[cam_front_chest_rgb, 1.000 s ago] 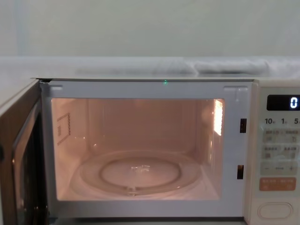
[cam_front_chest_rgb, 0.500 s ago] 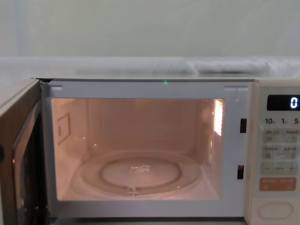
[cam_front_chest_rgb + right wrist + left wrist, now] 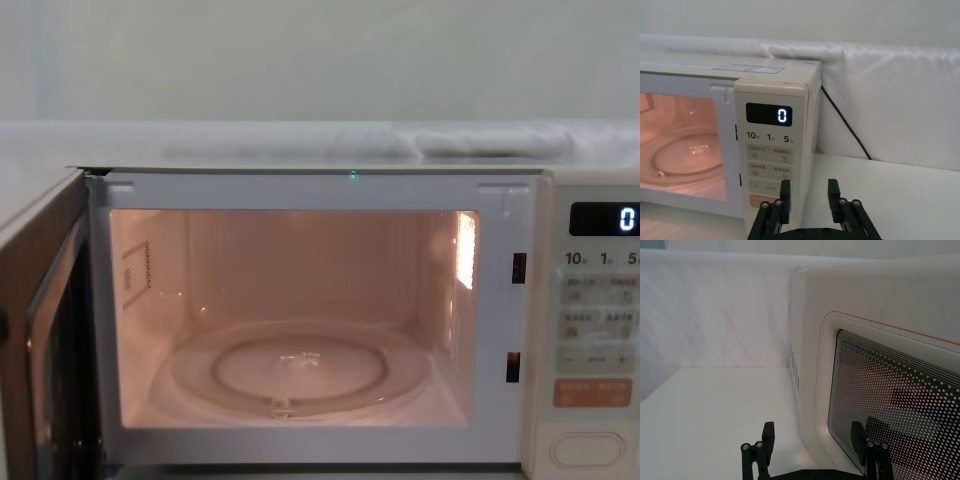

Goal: Press the button to open the microwave door with one hand; close the microwave door with the other hand.

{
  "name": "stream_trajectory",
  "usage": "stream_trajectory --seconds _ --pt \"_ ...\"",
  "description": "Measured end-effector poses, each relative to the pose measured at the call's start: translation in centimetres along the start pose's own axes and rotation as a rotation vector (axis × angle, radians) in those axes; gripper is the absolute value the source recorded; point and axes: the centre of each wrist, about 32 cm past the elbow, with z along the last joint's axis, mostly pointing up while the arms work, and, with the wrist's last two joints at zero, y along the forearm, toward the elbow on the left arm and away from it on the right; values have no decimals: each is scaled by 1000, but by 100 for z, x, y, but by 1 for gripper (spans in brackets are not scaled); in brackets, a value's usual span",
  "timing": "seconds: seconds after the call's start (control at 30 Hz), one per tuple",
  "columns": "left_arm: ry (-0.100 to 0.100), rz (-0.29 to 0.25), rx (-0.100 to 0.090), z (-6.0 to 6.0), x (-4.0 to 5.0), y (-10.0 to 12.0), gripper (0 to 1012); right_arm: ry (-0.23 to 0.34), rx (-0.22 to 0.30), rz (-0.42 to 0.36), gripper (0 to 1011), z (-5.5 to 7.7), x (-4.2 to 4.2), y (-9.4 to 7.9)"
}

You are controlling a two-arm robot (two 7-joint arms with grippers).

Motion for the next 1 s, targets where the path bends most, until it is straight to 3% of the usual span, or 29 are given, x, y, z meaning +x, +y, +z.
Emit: stream_trajectory --seconds 0.33,0.6,1.0 --pt "0 0 0 0 0 0 1001 0 0 0 770 0 0 0" --pt "0 0 0 0 0 0 1001 0 0 0 979 0 0 0" --pt "0 0 0 0 0 0 1001 0 0 0 1002 0 0 0"
